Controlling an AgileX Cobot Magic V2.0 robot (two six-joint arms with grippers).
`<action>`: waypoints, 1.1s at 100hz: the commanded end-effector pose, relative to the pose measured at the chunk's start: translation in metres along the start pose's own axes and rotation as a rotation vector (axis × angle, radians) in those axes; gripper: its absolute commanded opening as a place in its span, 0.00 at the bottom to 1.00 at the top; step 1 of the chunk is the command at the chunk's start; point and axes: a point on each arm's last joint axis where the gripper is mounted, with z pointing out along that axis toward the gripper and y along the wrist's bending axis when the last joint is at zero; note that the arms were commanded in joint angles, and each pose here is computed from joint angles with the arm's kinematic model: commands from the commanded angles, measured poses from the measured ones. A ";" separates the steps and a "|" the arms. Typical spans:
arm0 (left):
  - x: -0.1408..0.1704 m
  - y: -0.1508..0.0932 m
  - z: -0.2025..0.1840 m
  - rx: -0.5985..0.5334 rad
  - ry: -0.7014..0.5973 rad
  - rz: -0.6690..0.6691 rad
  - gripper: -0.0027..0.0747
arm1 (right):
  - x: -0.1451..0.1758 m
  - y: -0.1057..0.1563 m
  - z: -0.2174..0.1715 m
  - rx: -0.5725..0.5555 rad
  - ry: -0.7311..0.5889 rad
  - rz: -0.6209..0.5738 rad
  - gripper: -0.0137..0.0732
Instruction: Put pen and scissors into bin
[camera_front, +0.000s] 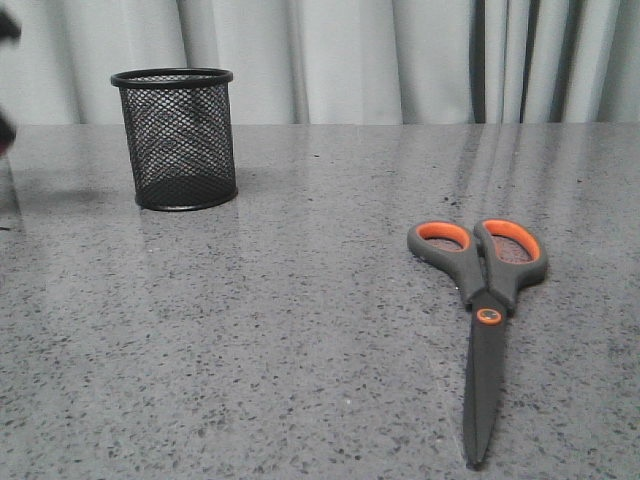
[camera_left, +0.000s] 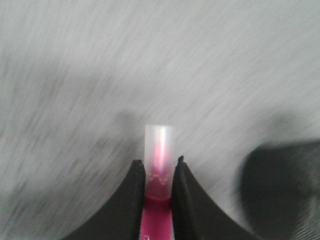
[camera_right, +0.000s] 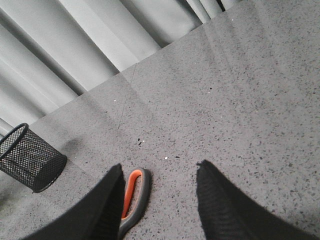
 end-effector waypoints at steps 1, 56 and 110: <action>-0.037 -0.031 -0.045 0.134 -0.338 0.016 0.01 | -0.016 0.006 -0.002 -0.011 -0.089 -0.012 0.51; -0.037 -0.143 -0.037 0.605 -0.551 0.387 0.01 | -0.019 0.006 -0.002 -0.011 -0.118 -0.012 0.51; -0.008 -0.126 0.011 0.534 -0.441 0.502 0.01 | -0.017 0.006 -0.001 -0.010 -0.098 -0.012 0.51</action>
